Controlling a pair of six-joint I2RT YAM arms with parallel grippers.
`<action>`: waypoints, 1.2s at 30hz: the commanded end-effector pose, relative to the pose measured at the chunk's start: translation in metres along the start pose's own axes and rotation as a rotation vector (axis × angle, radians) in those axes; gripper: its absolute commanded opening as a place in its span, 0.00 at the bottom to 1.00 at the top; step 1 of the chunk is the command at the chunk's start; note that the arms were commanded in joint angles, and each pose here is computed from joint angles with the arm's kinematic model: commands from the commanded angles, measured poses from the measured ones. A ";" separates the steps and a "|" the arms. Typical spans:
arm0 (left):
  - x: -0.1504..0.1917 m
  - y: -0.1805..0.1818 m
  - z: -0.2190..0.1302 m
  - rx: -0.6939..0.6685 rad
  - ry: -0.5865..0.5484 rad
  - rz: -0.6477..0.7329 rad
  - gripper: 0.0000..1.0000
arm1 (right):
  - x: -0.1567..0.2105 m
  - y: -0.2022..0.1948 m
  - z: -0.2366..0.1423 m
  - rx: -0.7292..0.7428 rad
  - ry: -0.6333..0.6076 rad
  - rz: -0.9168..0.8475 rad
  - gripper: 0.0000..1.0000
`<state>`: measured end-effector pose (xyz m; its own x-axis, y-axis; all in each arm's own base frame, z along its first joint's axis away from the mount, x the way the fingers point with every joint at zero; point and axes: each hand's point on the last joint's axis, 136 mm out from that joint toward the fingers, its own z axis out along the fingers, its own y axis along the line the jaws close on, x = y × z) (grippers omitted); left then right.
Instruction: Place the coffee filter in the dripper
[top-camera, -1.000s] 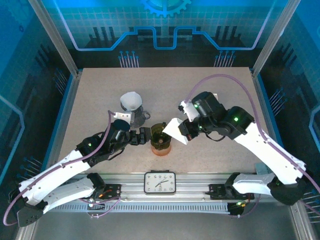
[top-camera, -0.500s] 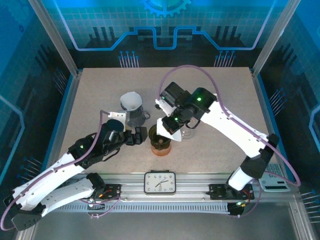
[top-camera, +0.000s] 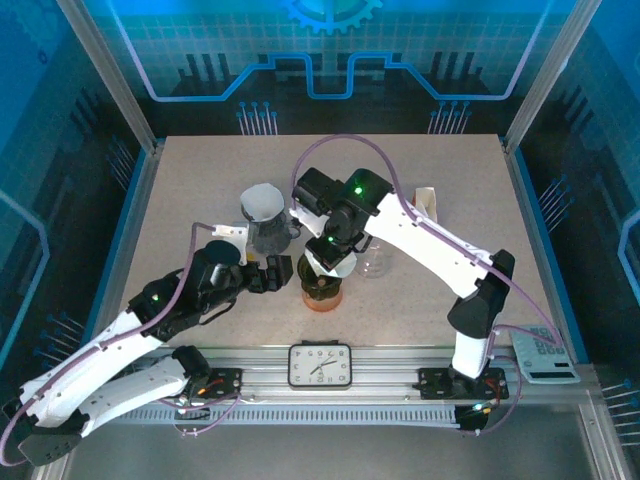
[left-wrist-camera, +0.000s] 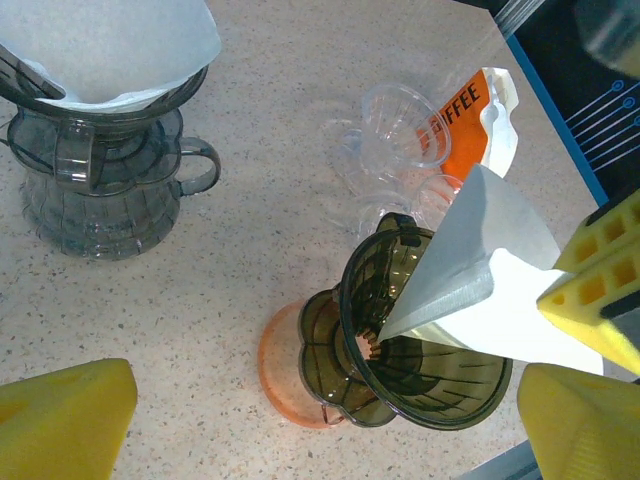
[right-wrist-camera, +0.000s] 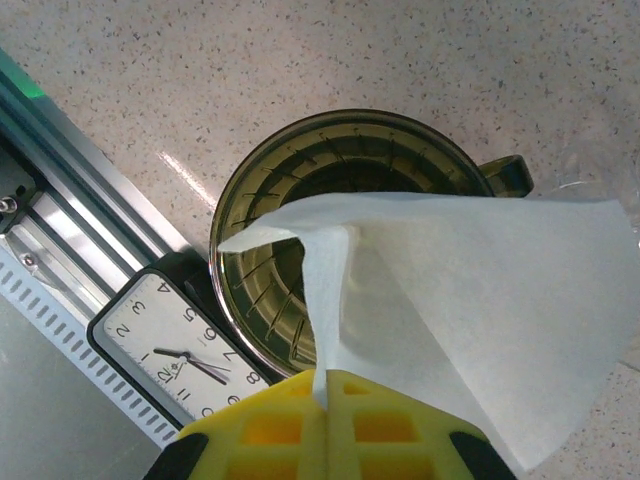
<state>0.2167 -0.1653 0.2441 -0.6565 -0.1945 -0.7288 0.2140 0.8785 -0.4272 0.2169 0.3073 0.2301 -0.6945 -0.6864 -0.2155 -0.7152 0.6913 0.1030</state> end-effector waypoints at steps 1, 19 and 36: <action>0.002 0.001 -0.003 0.009 0.012 0.023 0.99 | 0.005 0.005 0.005 0.005 0.049 -0.034 0.00; 0.006 0.002 -0.002 0.009 0.024 0.019 0.99 | 0.000 0.013 0.056 -0.048 0.069 -0.012 0.00; 0.003 0.006 -0.002 -0.008 0.013 -0.037 0.99 | -0.006 0.013 0.032 -0.058 -0.076 -0.007 0.32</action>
<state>0.2164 -0.1657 0.2440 -0.6634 -0.2056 -0.7195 0.2087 0.8725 -0.4418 0.2195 0.3244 0.1786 -0.6970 -0.6865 -0.2072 -0.7155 0.6851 0.1370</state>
